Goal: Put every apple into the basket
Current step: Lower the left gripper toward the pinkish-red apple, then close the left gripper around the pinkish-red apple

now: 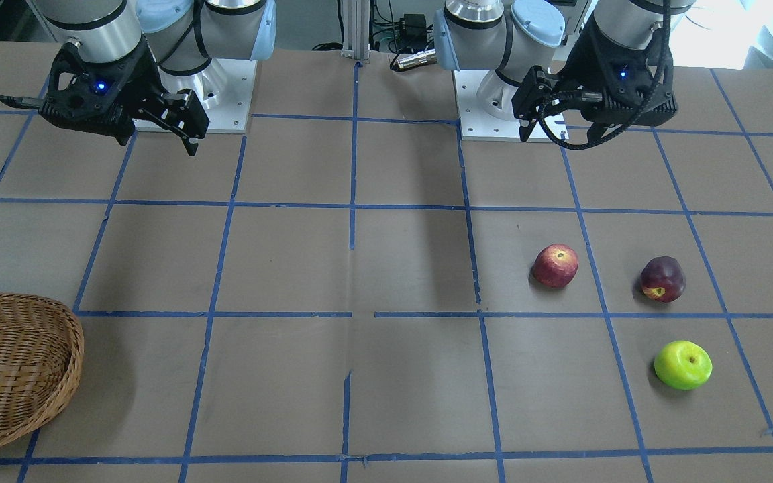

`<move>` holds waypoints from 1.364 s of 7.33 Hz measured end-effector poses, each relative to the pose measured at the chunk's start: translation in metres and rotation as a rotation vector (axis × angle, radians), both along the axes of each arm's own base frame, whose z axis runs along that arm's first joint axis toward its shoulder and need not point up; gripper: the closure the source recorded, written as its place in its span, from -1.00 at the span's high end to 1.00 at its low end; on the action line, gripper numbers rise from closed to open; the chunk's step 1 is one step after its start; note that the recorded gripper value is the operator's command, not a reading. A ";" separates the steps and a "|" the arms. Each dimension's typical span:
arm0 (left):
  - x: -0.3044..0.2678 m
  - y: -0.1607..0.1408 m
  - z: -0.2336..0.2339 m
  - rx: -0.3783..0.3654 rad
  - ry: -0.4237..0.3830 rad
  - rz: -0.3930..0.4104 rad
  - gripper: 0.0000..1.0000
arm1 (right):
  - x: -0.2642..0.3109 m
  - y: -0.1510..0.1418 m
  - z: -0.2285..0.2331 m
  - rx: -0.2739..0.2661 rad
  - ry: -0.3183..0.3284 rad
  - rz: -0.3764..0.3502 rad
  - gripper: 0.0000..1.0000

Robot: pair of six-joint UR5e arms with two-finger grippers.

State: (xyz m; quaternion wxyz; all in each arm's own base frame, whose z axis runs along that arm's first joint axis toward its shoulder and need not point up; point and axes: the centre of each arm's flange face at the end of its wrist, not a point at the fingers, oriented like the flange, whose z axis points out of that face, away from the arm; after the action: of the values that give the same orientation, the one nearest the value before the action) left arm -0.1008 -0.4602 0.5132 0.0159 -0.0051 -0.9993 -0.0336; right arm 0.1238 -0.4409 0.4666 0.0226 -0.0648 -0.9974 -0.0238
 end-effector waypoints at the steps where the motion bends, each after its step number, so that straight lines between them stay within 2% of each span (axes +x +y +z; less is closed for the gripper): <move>1: 0.003 -0.003 -0.004 0.006 0.005 -0.002 1.00 | 0.000 0.000 0.000 0.000 -0.001 0.000 1.00; 4: 0.030 -0.043 -0.053 0.070 0.010 -0.013 1.00 | 0.000 0.000 0.000 0.000 -0.003 0.000 1.00; 7: 0.098 -0.079 -0.106 0.128 0.042 -0.023 1.00 | 0.000 0.000 0.000 0.000 -0.003 0.001 1.00; 10: 0.133 -0.081 -0.176 0.187 0.073 -0.005 1.00 | 0.000 0.000 -0.001 0.002 -0.004 0.000 1.00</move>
State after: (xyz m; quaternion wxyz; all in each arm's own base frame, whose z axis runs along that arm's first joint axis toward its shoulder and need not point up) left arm 0.0320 -0.5411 0.3376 0.0528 -0.0074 -0.9905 -0.1266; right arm 0.1241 -0.4405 0.4659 0.0209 -0.0648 -0.9974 -0.0251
